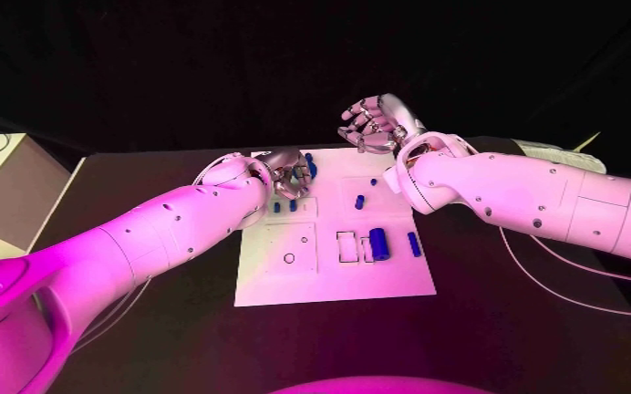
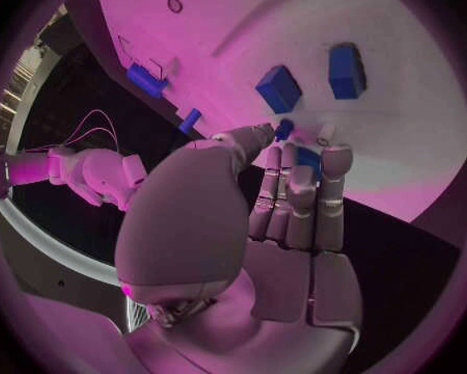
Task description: Assemble the parts on the task board
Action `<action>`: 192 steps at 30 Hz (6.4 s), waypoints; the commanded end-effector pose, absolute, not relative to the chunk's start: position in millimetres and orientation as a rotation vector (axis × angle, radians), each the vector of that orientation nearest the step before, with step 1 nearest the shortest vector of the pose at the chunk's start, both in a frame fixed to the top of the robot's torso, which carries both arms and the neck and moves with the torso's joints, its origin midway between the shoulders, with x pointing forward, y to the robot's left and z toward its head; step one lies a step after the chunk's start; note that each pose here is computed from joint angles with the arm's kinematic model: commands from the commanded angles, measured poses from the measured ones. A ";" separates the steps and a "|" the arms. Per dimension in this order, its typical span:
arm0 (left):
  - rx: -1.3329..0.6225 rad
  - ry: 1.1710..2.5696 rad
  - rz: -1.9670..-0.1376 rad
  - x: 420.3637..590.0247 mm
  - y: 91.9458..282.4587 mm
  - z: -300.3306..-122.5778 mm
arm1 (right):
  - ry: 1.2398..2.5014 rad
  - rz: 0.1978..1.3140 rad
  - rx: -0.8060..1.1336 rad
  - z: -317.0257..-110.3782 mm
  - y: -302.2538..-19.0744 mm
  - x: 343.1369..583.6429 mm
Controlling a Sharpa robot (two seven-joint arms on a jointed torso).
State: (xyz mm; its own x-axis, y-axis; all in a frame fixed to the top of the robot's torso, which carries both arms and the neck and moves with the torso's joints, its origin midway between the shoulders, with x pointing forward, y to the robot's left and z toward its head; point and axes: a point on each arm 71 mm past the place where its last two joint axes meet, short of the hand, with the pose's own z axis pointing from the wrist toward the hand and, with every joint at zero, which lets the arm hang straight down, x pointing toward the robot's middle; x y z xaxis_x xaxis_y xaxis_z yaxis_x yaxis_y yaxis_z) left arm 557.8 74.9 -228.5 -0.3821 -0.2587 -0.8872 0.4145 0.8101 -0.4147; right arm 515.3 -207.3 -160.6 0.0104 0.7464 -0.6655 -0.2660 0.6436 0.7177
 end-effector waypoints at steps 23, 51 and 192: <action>0.130 1.899 -0.672 557.9 74.6 -242.6 | 1.305 0.881 0.444 -157.7 -202.3 514.9; 0.096 1.801 -0.733 559.8 74.9 -238.3 | 1.311 0.888 0.444 -158.2 -200.2 515.4; 0.001 1.880 -0.703 559.2 112.7 -240.7 | 1.235 0.964 0.528 -160.6 -213.3 521.5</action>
